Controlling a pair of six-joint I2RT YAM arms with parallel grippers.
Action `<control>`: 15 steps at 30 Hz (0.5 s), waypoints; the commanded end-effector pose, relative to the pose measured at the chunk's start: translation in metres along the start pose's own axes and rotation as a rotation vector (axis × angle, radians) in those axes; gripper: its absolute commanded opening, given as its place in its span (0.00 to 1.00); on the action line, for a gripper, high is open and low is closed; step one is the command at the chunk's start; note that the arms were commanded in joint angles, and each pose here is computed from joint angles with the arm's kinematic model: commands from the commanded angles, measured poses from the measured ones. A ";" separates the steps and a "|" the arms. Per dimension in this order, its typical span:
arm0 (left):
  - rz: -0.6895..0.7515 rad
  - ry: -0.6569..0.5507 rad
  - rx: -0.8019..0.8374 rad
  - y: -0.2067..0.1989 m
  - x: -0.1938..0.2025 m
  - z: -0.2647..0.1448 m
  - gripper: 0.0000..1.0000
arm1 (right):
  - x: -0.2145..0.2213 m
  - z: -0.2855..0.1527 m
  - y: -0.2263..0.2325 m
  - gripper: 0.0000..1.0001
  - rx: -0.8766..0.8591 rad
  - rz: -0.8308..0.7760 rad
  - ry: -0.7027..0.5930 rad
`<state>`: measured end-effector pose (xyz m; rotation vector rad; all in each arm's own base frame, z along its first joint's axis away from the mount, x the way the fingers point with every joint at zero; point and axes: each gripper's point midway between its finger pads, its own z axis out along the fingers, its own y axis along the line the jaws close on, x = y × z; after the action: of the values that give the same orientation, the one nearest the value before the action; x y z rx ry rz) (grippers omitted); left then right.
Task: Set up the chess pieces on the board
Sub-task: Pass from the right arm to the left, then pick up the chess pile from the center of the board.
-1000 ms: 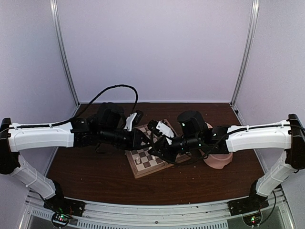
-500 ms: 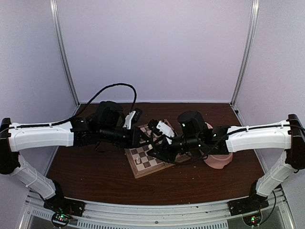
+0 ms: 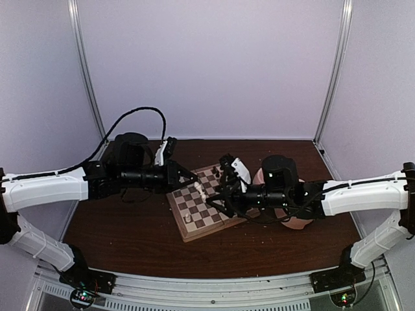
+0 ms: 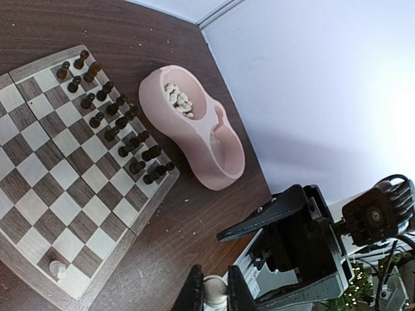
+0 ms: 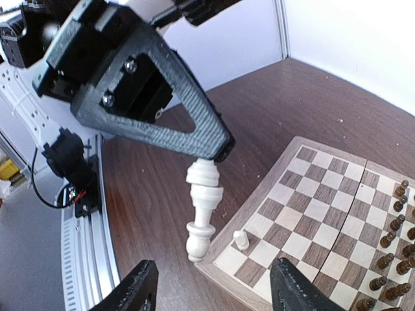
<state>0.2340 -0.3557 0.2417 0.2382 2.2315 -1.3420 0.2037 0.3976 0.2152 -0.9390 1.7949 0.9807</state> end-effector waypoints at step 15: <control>-0.079 -0.131 0.297 -0.071 -0.039 -0.032 0.09 | -0.090 -0.035 0.016 0.55 -0.076 0.248 -0.383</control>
<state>0.2290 -0.3604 0.2963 0.1558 2.0656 -1.5922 0.2110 0.3941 0.2942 -0.6117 1.6188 1.2246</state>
